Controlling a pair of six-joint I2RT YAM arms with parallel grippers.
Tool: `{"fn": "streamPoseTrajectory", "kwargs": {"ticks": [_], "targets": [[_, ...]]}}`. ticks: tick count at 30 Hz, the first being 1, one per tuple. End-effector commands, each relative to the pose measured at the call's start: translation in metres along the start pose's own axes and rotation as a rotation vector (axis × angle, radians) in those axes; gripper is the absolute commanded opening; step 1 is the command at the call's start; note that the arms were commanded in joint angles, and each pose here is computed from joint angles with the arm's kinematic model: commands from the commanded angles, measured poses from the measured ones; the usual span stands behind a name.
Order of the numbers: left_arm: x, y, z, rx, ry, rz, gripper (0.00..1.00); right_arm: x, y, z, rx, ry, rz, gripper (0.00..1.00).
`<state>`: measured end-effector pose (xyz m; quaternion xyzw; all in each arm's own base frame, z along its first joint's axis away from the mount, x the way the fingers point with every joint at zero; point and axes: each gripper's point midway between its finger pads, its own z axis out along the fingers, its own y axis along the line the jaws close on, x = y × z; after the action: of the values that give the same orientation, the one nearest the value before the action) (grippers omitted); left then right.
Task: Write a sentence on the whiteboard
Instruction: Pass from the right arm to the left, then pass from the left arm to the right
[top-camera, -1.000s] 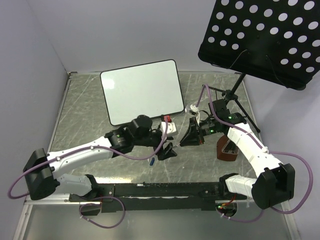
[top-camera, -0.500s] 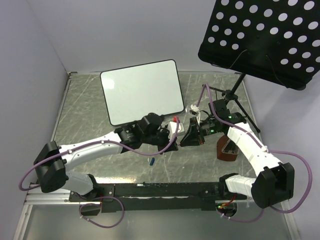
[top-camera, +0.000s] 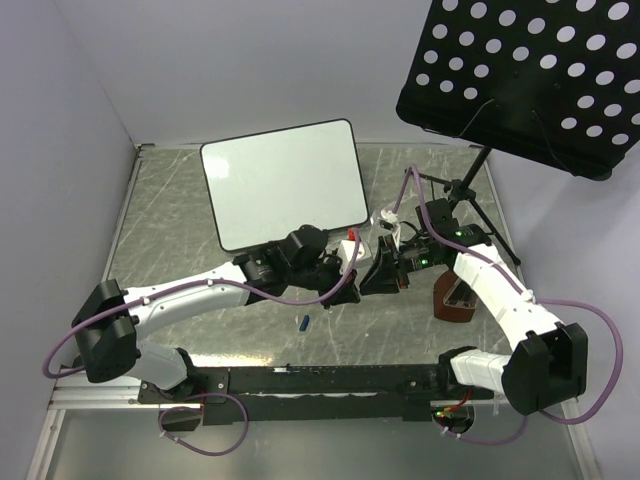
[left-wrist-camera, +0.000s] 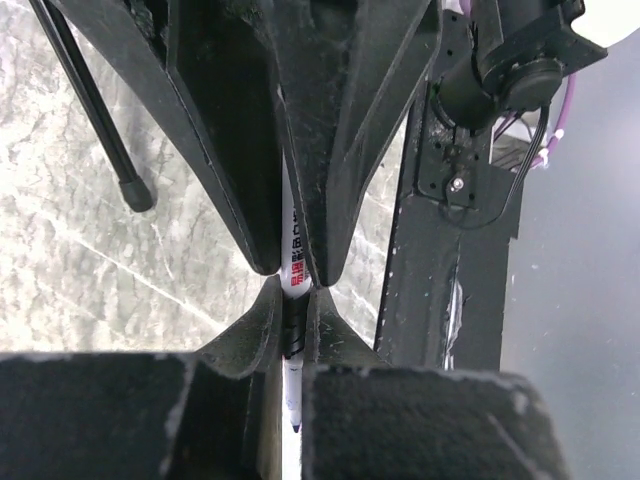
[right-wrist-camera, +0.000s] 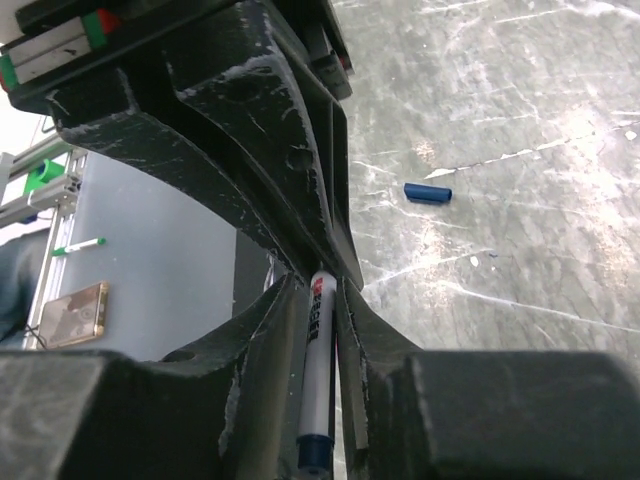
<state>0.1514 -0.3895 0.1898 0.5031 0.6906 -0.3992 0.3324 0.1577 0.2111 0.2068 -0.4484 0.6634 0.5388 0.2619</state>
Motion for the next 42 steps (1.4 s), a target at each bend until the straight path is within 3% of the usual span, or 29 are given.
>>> {"fn": "streamPoseTrajectory", "kwargs": {"ticks": [1, 13, 25, 29, 30, 33, 35, 37, 38, 40, 41, 42], "targets": [[-0.018, -0.002, -0.003, 0.011, -0.085, -0.027, 0.01, -0.010, 0.009, 0.002, -0.061, -0.037, -0.035, 0.31], [-0.019, 0.006, -0.010, 0.007, -0.129, -0.109, 0.01, -0.011, 0.010, 0.003, -0.070, -0.040, -0.027, 0.26], [-0.019, 0.009, -0.013, 0.012, -0.133, -0.133, 0.01, -0.011, 0.009, 0.003, -0.074, -0.040, -0.025, 0.32], [-0.019, 0.009, -0.013, 0.017, -0.133, -0.135, 0.01, -0.012, 0.009, 0.003, -0.075, -0.041, -0.023, 0.22], [-0.019, 0.009, -0.013, 0.015, -0.133, -0.133, 0.01, -0.012, 0.009, 0.003, -0.075, -0.043, -0.021, 0.12], [-0.025, 0.010, -0.012, 0.017, -0.155, -0.128, 0.01, -0.013, 0.009, 0.003, -0.076, -0.042, -0.018, 0.00], [-0.027, 0.012, -0.014, 0.009, -0.165, -0.135, 0.01, -0.013, 0.010, 0.002, -0.078, -0.042, -0.021, 0.00], [-0.030, 0.016, -0.018, -0.014, -0.190, -0.155, 0.20, -0.014, 0.013, 0.002, -0.083, -0.047, -0.037, 0.00], [-0.027, 0.020, -0.020, -0.042, -0.196, -0.163, 0.41, -0.014, 0.013, 0.001, -0.082, -0.049, -0.042, 0.00], [-0.038, 0.020, -0.034, -0.066, -0.257, -0.166, 0.57, -0.014, 0.011, 0.000, -0.069, -0.050, -0.042, 0.00], [-0.031, 0.019, -0.038, -0.071, -0.259, -0.170, 0.71, -0.015, 0.011, -0.001, -0.061, -0.053, -0.048, 0.00], [-0.032, 0.021, -0.045, -0.091, -0.283, -0.179, 0.76, -0.015, 0.010, -0.002, -0.055, -0.054, -0.047, 0.00]]}}
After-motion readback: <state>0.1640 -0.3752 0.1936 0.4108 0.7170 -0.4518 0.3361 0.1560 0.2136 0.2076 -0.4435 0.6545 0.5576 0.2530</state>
